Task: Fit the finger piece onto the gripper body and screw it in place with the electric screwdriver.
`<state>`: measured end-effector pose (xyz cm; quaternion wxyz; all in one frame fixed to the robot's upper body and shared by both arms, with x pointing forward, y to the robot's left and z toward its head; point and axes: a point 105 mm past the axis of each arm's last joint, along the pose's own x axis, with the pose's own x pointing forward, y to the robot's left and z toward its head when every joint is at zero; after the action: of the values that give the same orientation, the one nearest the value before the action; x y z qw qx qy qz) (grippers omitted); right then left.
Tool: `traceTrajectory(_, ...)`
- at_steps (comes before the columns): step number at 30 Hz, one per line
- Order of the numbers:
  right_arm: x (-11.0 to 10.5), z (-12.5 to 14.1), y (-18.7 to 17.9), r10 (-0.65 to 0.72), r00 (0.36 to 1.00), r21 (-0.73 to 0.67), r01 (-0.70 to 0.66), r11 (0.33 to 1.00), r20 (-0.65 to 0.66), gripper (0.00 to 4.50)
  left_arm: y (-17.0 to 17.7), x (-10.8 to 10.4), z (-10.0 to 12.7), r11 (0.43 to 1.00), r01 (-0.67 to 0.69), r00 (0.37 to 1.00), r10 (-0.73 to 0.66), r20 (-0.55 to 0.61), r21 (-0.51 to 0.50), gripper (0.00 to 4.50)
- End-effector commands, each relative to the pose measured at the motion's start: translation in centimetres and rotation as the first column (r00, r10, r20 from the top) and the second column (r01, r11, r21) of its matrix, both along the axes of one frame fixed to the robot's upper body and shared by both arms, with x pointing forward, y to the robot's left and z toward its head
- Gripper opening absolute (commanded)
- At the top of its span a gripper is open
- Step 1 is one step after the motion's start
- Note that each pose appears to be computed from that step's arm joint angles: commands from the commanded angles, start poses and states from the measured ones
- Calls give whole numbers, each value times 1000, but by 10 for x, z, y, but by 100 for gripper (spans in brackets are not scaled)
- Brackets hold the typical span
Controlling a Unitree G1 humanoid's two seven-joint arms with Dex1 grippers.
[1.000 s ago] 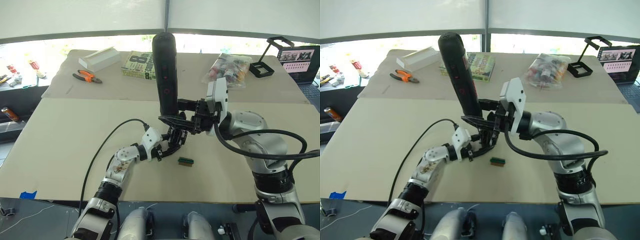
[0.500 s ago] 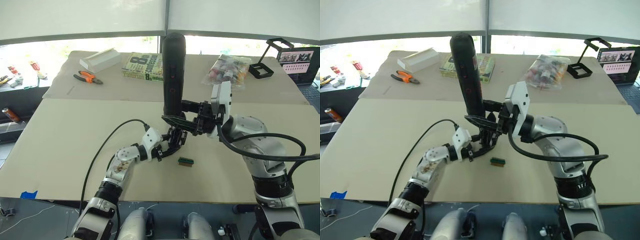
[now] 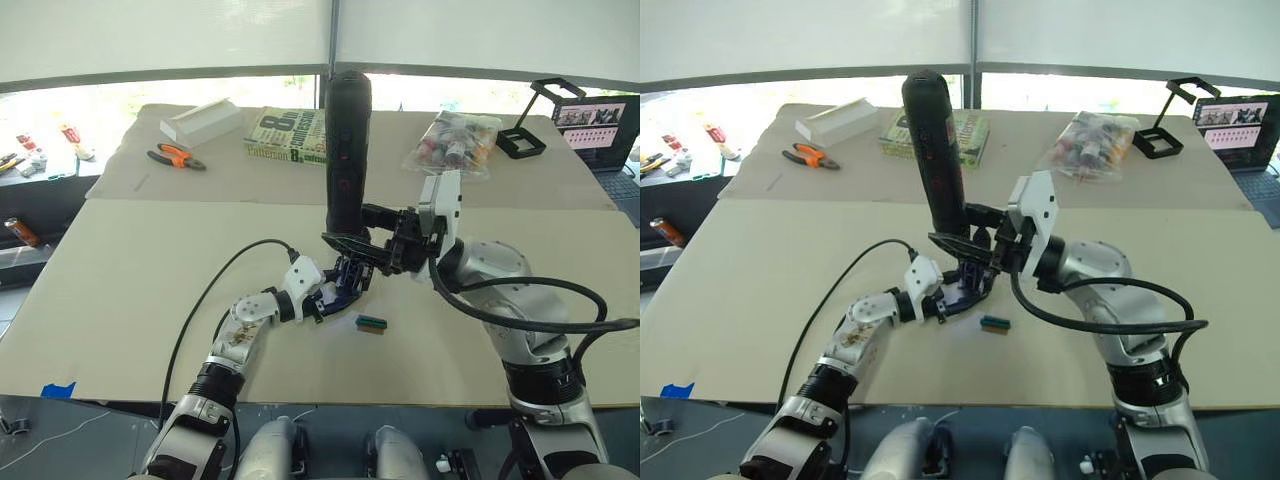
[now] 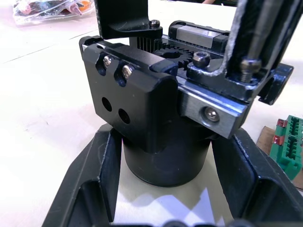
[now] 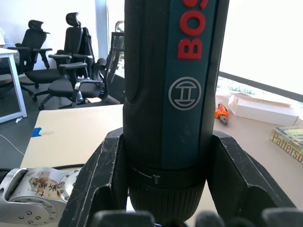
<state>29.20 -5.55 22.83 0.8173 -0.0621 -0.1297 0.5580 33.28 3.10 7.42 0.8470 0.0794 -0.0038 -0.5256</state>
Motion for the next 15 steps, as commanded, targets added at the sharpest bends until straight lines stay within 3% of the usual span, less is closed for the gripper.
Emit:
traceTrajectory(1,12,-32,-3,-72,993,-90,64,994,-89,191,-5,-9,-21,999,32,996,-29,-82,39,228)
traceTrajectory(15,6,-19,-1,-41,998,-82,37,996,-43,191,-7,-10,-22,999,34,996,-30,-85,36,228)
